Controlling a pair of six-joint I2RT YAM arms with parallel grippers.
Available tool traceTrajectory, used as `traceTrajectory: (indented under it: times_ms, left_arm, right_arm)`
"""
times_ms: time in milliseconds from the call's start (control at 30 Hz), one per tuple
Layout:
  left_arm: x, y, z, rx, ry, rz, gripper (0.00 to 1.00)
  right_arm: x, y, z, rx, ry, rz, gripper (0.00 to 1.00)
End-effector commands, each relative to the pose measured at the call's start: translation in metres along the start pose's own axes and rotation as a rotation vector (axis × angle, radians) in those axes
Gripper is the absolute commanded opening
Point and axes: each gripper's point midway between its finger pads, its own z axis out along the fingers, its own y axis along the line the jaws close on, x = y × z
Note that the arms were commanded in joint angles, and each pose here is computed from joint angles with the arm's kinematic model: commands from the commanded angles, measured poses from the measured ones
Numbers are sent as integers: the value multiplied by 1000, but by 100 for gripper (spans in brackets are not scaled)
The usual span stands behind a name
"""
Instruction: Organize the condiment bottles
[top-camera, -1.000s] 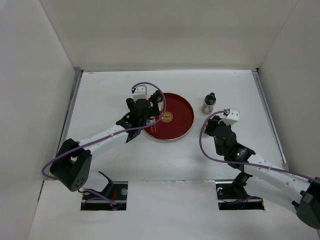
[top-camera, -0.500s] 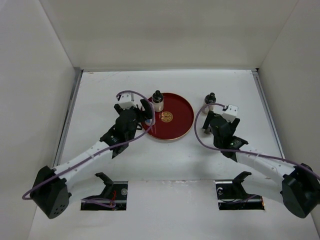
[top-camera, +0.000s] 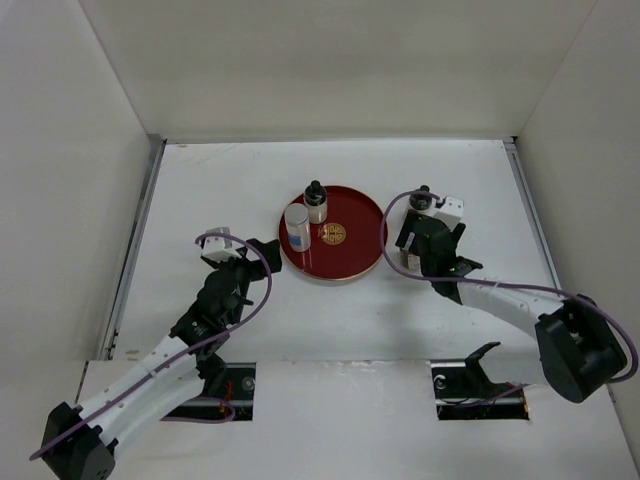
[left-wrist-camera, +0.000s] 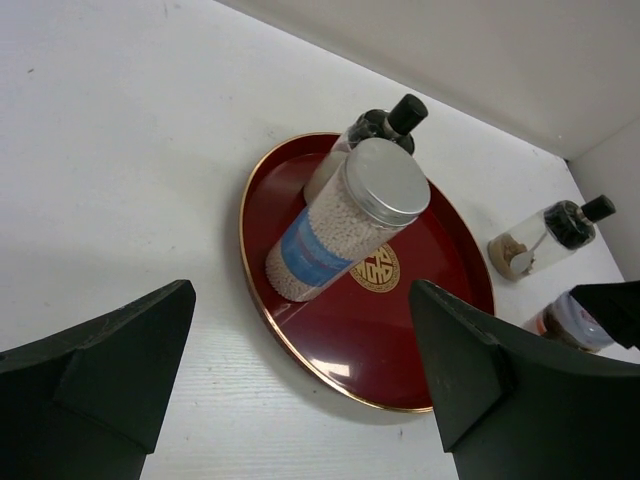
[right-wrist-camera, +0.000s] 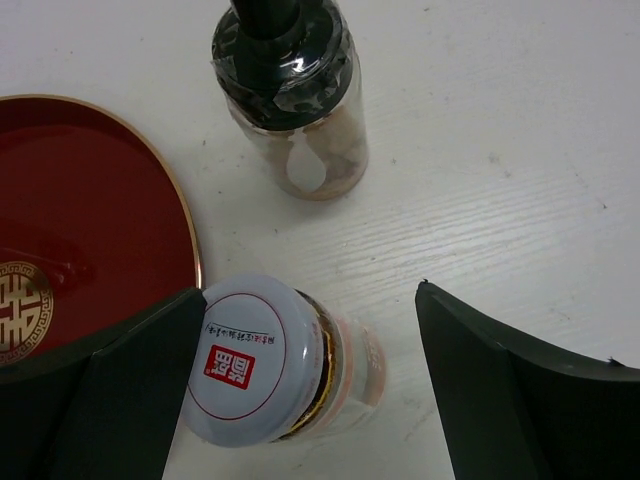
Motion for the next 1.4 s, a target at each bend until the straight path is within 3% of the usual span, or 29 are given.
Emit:
traceTrajectory:
  times_ms: [0,267,367,633,700,800,867,1133,1367]
  left_arm:
    - [-2,3,1,1,-15,-43,89]
    - [2,1,4,12,0,-46,88]
    - [1,1,3,12,-6,-50,88]
    - [2,5,4,-1,-3,-48,88]
    - [2,5,4,0,-4,-50,88]
    - [2,6,4,0,-4,-52,88]
    - [2,6,4,0,-4,-52,88]
    - [6,5,6,3,0,-52,88]
    - [3,11,5,-12,-16,-55,87]
  right_arm:
    - [-20,0,-10,-19,-71,49,93]
    - [-24,-7,-31,-68,-97,113,94]
    - [-17,0,-35,-96,-64,94,99]
    - [18,3,-17,-48,48,0,100]
    - [18,0,-14,-25,41,-2,91]
    - [9,-2,-13,-1,2,0,69]
    - [-6,-6,-16,26,-58,9,62]
    - [-46,36,-63,-158,-178,46,57]
    - [-30,124,-61,-351,-84,12,57]
